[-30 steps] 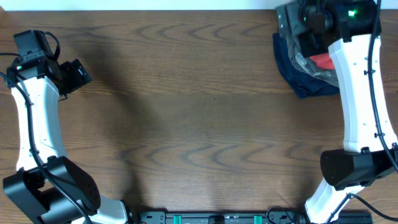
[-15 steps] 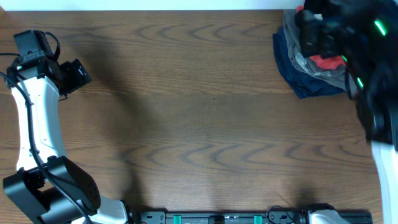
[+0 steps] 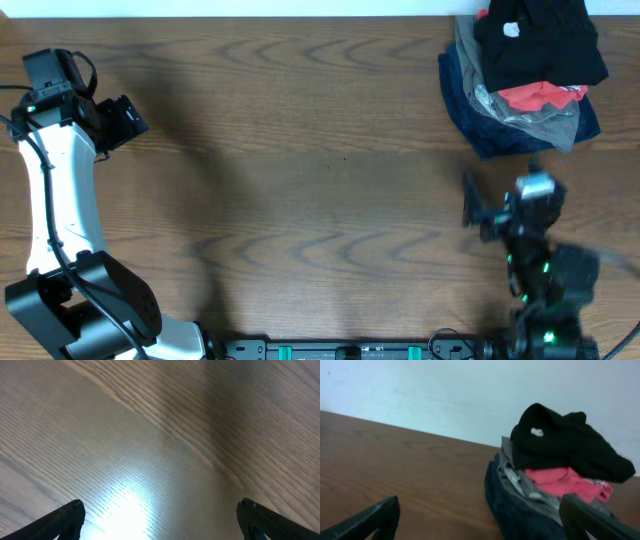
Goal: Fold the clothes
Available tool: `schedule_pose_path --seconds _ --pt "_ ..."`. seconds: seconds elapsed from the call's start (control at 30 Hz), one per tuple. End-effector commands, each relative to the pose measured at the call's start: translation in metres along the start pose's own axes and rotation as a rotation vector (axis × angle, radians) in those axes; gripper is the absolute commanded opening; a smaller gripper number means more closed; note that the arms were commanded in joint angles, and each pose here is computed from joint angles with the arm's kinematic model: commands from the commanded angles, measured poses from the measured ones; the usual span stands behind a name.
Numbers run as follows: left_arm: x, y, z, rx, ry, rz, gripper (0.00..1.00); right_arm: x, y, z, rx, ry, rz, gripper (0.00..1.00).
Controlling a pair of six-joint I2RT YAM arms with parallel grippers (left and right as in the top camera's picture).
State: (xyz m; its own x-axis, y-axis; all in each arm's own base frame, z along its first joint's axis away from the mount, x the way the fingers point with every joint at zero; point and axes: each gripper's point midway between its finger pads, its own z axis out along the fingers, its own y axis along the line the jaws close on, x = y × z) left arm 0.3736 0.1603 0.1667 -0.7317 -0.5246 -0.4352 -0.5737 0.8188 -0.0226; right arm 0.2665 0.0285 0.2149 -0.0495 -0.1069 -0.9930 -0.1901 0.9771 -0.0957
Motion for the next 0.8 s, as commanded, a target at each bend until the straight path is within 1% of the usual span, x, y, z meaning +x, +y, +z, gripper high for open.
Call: schedule_pose_path --seconds 0.0,0.2,0.4,0.77 --pt "0.003 0.0 0.003 -0.003 0.011 -0.006 0.98 0.031 0.002 -0.006 0.004 0.005 0.024 0.99" --pt "0.003 0.0 0.003 -0.003 0.011 -0.006 0.98 0.058 0.006 -0.01 0.004 0.008 0.024 0.99" --pt "0.003 0.0 0.003 -0.003 0.011 -0.006 0.98 0.074 0.01 -0.015 -0.006 0.071 0.04 0.99" --pt "0.003 0.0 0.003 -0.003 0.011 -0.006 0.98 0.074 0.009 -0.014 -0.006 0.072 0.04 0.99"
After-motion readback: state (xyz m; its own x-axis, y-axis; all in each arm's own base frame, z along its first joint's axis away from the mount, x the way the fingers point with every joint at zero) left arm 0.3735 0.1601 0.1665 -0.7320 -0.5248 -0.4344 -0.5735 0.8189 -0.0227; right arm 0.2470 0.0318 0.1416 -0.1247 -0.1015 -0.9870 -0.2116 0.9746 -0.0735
